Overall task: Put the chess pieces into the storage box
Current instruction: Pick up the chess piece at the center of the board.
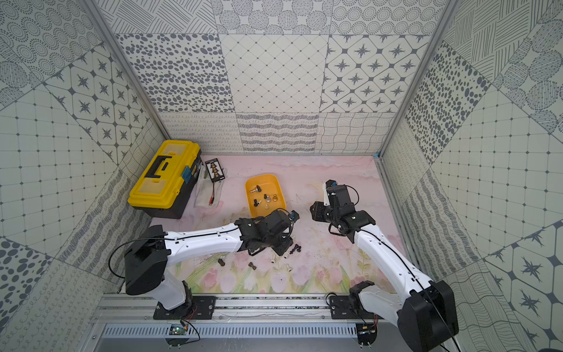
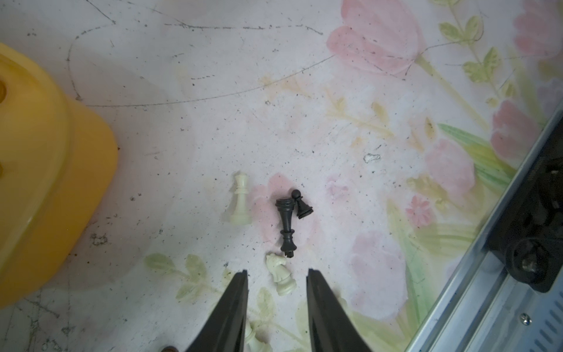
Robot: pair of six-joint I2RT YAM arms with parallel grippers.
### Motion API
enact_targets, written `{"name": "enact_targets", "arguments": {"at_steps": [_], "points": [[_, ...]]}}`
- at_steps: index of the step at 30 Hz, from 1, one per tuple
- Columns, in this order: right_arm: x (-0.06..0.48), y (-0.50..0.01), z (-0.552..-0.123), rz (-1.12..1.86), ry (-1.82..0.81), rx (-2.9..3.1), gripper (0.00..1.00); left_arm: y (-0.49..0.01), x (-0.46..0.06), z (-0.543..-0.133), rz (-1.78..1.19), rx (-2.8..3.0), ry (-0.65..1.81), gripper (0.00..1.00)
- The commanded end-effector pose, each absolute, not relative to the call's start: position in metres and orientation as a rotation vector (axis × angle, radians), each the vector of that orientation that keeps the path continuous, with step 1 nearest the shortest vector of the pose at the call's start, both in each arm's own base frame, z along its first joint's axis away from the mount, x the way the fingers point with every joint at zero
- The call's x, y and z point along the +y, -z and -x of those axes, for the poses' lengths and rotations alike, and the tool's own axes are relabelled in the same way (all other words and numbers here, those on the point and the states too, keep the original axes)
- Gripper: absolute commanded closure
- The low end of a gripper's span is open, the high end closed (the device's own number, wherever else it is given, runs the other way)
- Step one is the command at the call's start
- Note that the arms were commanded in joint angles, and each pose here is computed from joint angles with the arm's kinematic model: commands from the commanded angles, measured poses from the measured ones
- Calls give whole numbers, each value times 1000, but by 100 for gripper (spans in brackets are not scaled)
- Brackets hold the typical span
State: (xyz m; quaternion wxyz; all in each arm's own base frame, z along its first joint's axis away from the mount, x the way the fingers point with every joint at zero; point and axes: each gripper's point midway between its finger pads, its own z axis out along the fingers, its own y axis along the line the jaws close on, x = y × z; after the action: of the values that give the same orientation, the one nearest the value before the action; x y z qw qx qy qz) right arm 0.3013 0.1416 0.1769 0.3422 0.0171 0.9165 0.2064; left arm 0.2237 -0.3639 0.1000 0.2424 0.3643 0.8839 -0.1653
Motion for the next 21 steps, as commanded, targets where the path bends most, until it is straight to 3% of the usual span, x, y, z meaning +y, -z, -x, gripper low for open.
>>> {"name": "enact_targets", "arguments": {"at_steps": [1, 15, 21], "points": [[129, -196, -302, -88, -507, 2288, 56, -91, -375, -213, -1073, 2438, 501, 63], [109, -202, -294, -149, -505, 2252, 56, -60, -395, -202, -1137, 2494, 524, 66], [112, -205, -297, -135, -520, 2246, 56, -51, -389, -216, -1150, 2494, 377, 69]]}}
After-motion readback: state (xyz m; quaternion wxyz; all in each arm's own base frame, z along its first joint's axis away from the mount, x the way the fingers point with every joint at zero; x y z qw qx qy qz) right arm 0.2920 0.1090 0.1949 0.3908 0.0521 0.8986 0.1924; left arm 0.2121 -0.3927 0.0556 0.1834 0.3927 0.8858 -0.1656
